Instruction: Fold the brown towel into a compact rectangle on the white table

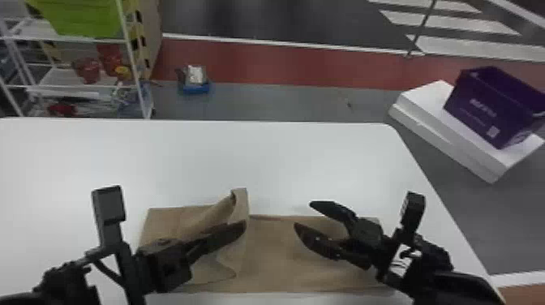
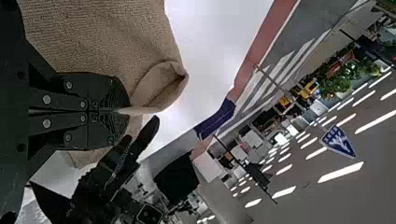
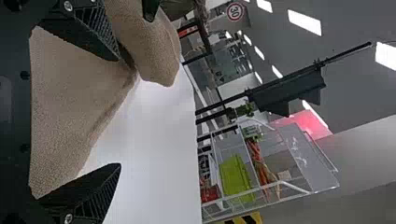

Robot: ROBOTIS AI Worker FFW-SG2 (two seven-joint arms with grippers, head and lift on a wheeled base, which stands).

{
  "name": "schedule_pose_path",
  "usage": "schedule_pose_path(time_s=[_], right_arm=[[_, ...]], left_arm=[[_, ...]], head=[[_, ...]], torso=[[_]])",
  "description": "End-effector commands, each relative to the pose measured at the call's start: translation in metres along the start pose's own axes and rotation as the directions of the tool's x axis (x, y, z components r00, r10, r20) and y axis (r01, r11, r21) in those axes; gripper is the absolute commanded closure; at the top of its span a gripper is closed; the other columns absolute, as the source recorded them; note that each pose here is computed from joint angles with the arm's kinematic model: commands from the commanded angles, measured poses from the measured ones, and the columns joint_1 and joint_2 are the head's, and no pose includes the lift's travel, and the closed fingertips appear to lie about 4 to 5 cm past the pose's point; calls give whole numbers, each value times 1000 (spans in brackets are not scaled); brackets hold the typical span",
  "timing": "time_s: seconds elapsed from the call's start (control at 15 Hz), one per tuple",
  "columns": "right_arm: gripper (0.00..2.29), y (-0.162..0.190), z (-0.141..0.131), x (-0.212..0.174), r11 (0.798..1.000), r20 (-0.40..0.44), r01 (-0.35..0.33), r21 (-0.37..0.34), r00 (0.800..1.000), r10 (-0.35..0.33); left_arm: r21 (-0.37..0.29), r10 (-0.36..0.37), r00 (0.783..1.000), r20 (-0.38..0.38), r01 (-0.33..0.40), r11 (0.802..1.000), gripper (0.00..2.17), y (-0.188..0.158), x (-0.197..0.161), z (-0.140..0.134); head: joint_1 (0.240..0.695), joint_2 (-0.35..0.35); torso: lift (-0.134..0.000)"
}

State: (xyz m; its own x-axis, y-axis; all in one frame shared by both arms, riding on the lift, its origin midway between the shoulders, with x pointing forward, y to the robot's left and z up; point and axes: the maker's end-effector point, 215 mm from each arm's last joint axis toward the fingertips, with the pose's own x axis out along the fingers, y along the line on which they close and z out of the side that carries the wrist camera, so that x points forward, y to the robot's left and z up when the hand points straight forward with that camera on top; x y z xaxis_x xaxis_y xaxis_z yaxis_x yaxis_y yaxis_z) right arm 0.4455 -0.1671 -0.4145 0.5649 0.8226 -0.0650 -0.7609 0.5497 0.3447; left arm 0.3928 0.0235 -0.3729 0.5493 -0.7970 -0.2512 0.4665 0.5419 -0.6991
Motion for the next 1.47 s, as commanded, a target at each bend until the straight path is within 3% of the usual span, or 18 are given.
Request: schedule_pose_path(time_s=[0.0,0.47,0.53,0.67,0.93,1.07,1.4], right_arm=[[80,-4,3,-4,1000,9,0,-8,1000,0],[80,-14,7,-14,999,40,10,-40,999,-8],[80,-15,7,-16,999,37,12,-39,999,-11],[80,-16,8,-16,999,36,12,-39,999,-11],[80,-17,11,-20,999,48,16,-29,999,-15],[80,-18,12,-24,1000,50,20,-15,999,-19],[93,8,8,-24,997,7,-10,78,1000,10]], left_arm=[[29,-2,1000,18,1,1000,1784,-5,15,3],[79,20,1000,-21,-18,997,1774,-11,41,-22],[73,21,1000,-22,-19,997,1528,-9,42,-25],[76,29,999,-33,-27,997,-1,-9,44,-29],[83,44,998,-53,-39,996,33,-8,43,-32],[94,51,998,-29,-48,994,33,-8,33,-20],[113,200,975,91,-210,971,33,59,-23,26]], head=[[695,-186],[695,-263],[695,-267],[695,-272],[695,-282],[695,-284],[695,-240]], torso=[[-124],[-124],[-124],[-124],[-124],[-124],[-124]])
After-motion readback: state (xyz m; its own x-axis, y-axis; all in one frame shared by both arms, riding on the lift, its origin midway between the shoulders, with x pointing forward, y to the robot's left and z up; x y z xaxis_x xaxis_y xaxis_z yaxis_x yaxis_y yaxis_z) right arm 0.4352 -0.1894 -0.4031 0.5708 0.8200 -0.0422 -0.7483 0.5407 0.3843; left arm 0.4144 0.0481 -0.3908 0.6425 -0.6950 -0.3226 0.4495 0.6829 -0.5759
